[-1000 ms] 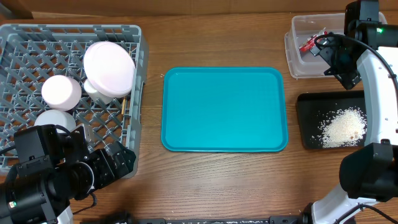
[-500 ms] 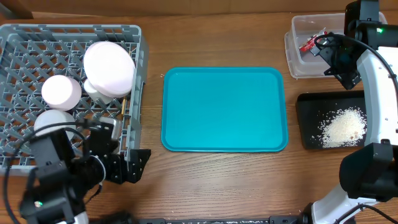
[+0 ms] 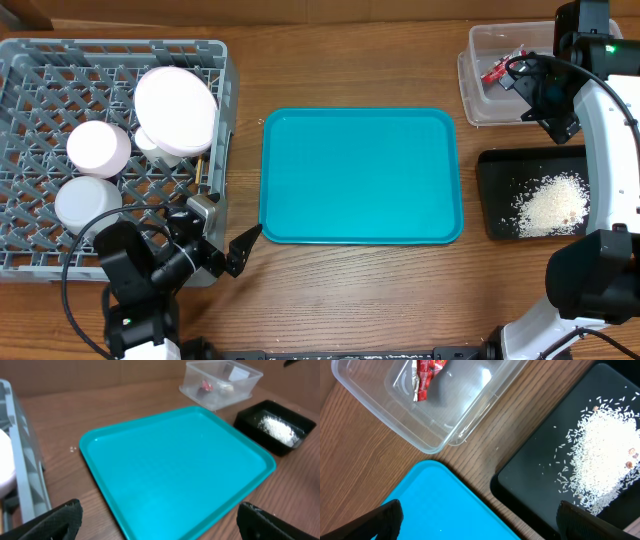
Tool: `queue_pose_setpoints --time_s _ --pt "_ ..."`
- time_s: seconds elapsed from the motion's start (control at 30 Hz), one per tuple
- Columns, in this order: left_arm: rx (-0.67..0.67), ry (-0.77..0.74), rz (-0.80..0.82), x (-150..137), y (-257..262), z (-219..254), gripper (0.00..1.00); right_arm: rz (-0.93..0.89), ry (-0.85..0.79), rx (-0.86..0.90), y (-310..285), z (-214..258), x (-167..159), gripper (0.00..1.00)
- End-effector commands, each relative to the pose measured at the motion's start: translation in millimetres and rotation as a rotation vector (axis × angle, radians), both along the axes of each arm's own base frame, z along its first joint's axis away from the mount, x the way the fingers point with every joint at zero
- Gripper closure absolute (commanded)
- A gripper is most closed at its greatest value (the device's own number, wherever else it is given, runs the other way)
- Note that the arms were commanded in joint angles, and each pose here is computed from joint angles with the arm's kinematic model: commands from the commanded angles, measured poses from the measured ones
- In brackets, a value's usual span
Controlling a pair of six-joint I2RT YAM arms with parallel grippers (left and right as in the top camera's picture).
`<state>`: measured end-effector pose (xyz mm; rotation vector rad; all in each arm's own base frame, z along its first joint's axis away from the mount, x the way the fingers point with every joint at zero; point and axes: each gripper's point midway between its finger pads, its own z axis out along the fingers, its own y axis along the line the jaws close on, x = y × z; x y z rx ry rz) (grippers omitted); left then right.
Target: Sort waste into correct bins and load items into the dishwasher
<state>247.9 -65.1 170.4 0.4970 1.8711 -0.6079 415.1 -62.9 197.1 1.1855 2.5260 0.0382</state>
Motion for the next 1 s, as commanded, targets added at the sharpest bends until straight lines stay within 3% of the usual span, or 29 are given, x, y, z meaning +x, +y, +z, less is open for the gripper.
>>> queue_pose_setpoints --time_s 0.0,0.17,0.37,0.7,0.97 --pt "-0.182 0.124 0.078 2.8 -5.3 -7.0 0.00 0.001 -0.025 -0.006 0.5 8.7 2.4 0.00" --pt "-0.228 0.236 0.359 18.5 12.3 -22.6 0.00 0.001 -0.025 -0.006 0.5 8.7 2.4 0.00" --pt "-0.133 0.121 0.482 22.2 20.6 -10.2 0.00 0.001 -0.025 -0.006 0.5 8.7 2.4 0.00" --pt "-0.049 -0.024 0.511 11.1 31.8 -24.0 0.00 0.001 -0.025 -0.006 0.5 8.7 2.4 0.00" --pt "-0.063 -0.108 0.534 4.8 35.9 -41.0 0.00 0.001 -0.025 -0.006 0.5 8.7 2.4 0.00"
